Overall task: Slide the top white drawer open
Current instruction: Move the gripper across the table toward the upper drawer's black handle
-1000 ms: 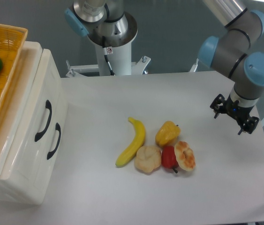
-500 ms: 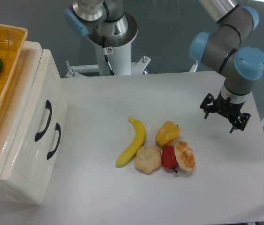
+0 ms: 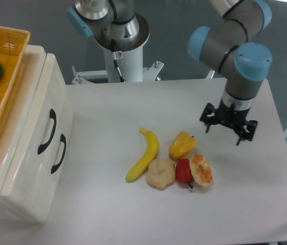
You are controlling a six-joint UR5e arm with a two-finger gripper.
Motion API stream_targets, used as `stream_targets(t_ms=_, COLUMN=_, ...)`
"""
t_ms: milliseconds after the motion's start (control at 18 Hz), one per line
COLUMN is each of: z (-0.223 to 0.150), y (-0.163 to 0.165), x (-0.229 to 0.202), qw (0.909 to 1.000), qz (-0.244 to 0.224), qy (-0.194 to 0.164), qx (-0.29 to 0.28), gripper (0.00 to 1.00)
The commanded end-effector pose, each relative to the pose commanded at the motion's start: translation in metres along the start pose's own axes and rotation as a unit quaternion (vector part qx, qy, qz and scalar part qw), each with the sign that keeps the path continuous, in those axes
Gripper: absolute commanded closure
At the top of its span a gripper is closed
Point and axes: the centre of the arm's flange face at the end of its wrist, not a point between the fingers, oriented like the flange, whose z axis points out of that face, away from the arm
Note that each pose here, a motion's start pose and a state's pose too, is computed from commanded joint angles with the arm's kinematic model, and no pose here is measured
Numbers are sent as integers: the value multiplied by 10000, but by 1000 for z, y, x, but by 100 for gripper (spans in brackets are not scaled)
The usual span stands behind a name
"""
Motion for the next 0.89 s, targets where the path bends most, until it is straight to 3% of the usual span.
stream_targets(t_ms=278, z=-20, y=-34, x=61, qw=9983, qz=-379, qy=434, qx=-50, gripper=0)
stream_targets(t_ms=611, z=-40, y=-72, x=131, qw=9896, qz=-873, qy=1120, qx=240, gripper=0)
stream_targets(t_ms=889, z=-37, y=-103, x=186, qw=9827, qz=-1270, qy=1345, qx=28, gripper=0)
